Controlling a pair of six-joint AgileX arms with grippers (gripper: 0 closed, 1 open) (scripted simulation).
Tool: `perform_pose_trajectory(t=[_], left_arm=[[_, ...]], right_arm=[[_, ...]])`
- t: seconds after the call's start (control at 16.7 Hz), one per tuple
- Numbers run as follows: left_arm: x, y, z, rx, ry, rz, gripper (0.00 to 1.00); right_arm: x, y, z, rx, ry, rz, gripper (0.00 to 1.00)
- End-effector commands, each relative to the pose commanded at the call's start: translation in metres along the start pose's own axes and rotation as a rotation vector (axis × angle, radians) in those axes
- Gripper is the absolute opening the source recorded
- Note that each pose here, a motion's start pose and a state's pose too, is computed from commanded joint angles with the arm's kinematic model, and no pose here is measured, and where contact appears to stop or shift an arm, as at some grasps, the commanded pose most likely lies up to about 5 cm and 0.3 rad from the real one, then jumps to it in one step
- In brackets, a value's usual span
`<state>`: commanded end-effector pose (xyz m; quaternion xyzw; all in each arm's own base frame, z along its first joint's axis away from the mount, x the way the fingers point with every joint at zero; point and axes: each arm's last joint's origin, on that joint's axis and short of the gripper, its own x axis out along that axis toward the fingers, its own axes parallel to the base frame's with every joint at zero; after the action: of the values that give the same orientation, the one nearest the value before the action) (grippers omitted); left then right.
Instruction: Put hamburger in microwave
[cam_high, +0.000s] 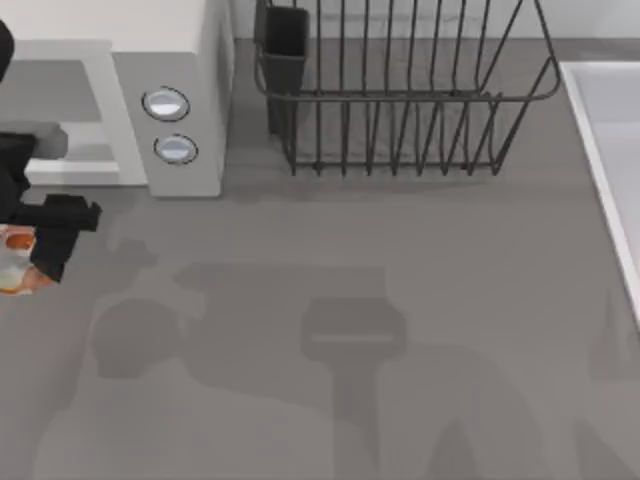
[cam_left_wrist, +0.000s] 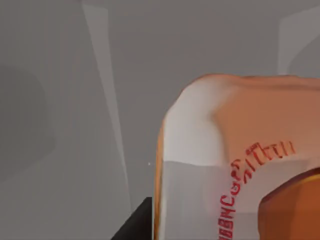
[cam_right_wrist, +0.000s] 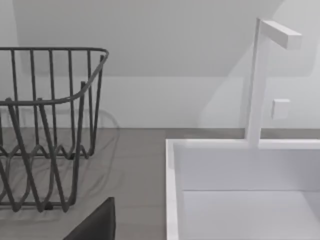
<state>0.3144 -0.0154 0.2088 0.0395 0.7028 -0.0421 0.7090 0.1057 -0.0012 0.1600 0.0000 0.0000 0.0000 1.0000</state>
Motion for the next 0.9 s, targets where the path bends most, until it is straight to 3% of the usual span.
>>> perform_pose_trajectory(t=[0.24,0.42,0.9], left_arm=[[0.024,0.008,0.017,-0.023,-0.100,-0.019,0.00],[0.048,0.019,0.036,-0.049,-0.252,-0.030,0.00],[0.089,0.058,0.074,-0.083,-0.921,0.015,0.00]], right_arm=[[0.000,0.000,0.000,0.000,0.000,0.000,1.00],[0.000,0.000,0.000,0.000,0.000,0.000,1.00],[0.000,0.000,0.000,0.000,0.000,0.000,1.00]])
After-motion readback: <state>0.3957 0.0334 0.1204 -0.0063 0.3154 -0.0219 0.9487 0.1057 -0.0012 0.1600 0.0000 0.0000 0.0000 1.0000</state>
